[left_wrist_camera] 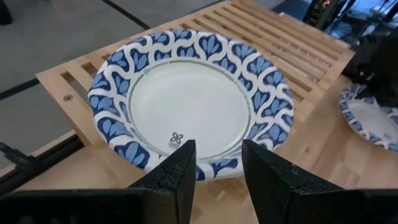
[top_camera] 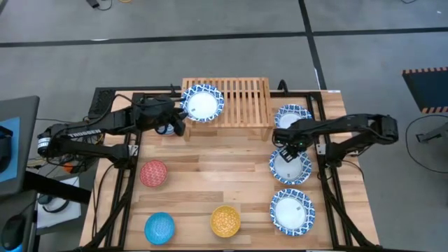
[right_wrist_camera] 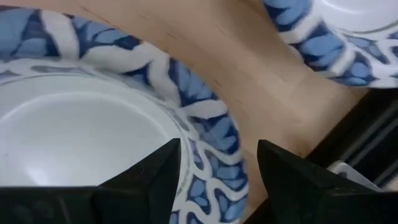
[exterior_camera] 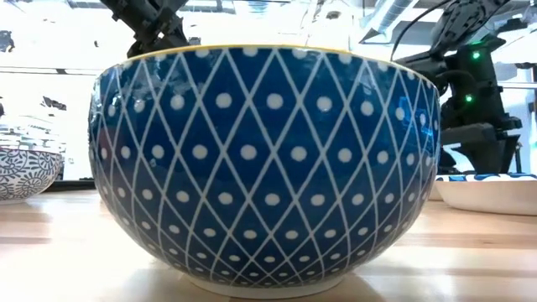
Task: Place and stack bowls onto a shelf
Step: Stack the white bowl on top of the white bowl on the shelf
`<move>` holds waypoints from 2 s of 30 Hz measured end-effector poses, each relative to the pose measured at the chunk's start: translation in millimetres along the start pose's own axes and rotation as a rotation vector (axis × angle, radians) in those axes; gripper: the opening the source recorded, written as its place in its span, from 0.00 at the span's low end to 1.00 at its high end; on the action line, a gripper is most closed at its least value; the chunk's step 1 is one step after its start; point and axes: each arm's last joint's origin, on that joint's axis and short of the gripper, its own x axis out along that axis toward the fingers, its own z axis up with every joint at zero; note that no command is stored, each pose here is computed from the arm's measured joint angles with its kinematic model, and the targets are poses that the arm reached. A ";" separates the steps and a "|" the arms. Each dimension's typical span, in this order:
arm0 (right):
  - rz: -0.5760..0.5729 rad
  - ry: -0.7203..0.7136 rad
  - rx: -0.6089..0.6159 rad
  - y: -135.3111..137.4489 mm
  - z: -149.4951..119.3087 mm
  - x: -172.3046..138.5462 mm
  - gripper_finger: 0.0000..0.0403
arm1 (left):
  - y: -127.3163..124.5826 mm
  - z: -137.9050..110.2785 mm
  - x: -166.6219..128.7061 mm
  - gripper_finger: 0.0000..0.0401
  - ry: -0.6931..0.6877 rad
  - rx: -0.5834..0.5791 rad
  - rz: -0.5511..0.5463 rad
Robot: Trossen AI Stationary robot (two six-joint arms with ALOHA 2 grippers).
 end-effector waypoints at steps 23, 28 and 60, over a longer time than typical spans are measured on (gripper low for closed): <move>0.211 0.085 -0.033 8.8 -14.1 -22.3 0.08 | -1.4 -2.6 0.0 0.28 0.042 0.072 -0.065; 0.342 0.035 -0.021 12.3 -34.3 -57.1 0.07 | -2.2 -2.9 -0.1 0.28 0.052 0.070 -0.094; 0.689 -0.922 0.364 26.3 167.5 -239.9 0.07 | 3.1 -5.5 -9.4 0.28 0.180 0.109 -0.036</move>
